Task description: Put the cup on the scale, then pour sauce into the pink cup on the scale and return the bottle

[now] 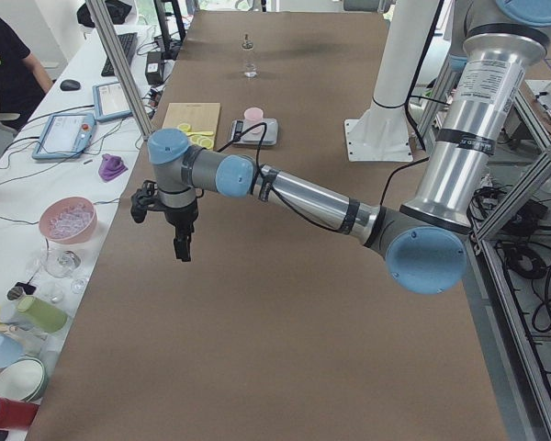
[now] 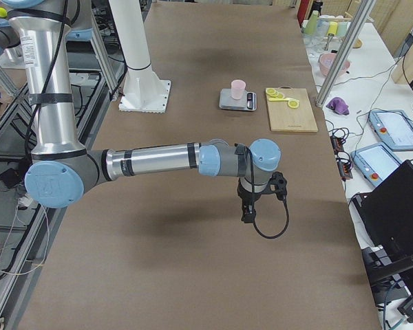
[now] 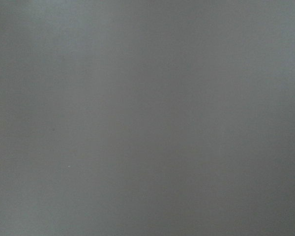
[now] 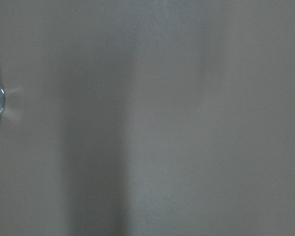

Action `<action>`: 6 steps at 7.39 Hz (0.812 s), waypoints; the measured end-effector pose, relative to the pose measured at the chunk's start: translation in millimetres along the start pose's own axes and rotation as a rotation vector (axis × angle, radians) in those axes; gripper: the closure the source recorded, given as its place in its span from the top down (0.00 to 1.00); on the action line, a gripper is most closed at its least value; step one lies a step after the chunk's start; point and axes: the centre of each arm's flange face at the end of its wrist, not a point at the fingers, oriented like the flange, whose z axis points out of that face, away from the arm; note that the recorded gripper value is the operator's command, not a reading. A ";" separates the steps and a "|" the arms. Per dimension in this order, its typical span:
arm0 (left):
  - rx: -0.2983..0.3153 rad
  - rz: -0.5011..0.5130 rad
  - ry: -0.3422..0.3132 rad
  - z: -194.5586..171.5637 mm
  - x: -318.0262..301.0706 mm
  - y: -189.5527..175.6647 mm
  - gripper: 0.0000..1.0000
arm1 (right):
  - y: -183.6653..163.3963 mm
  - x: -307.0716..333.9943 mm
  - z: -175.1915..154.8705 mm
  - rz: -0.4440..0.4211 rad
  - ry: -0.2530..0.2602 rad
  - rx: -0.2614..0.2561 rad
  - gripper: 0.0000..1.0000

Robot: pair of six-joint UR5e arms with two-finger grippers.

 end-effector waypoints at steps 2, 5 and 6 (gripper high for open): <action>-0.025 -0.006 -0.007 25.4 -54.2 19.6 0.99 | 9.3 16.9 3.6 0.005 -0.009 -0.012 1.00; -0.017 -0.004 -0.004 51.2 -85.5 33.3 0.99 | 16.3 2.9 -30.6 0.045 -0.021 -0.007 1.00; -0.026 -0.009 -0.009 58.0 -91.1 35.1 0.99 | 19.7 -1.6 -36.2 0.051 -0.022 -0.009 1.00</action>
